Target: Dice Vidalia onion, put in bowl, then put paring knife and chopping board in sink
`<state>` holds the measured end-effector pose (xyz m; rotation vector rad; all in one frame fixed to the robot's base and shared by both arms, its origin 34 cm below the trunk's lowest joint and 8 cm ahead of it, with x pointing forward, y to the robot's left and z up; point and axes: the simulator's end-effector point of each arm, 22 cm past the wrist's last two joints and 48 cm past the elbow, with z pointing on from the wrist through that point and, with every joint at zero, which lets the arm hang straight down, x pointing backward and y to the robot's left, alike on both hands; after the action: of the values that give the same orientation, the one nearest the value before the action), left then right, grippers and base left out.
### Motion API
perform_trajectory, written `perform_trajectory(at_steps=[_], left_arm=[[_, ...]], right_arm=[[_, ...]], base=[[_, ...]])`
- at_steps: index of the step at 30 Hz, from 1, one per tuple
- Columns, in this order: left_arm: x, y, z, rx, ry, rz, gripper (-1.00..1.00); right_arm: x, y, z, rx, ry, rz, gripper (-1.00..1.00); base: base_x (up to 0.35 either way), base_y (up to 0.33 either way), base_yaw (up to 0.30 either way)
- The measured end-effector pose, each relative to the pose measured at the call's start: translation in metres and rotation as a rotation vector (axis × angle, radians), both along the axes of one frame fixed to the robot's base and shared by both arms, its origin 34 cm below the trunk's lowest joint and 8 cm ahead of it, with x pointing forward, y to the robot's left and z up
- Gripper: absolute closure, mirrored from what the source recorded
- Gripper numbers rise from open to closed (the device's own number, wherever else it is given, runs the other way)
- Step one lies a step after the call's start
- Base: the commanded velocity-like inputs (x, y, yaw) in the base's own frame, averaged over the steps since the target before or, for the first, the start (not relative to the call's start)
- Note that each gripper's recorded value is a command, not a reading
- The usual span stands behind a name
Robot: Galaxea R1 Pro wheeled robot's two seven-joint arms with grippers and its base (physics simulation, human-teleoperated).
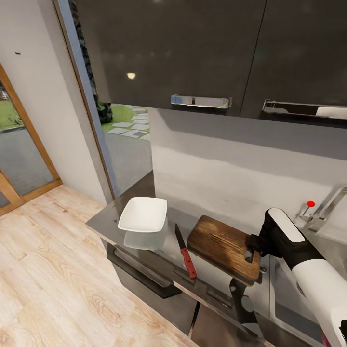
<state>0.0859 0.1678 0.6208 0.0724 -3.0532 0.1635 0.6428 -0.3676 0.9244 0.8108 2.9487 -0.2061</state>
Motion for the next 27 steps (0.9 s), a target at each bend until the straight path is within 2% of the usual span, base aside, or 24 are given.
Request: perform_trajectory(at_steps=[27], left_arm=[[0.0000, 0.0017, -0.0002, 0.002, 0.000, 0.000, -1.00]], right_arm=[[0.0001, 0.0012, -0.0005, 0.004, 0.000, 0.000, 1.00]], base=[[-0.003, -0.030, 0.000]])
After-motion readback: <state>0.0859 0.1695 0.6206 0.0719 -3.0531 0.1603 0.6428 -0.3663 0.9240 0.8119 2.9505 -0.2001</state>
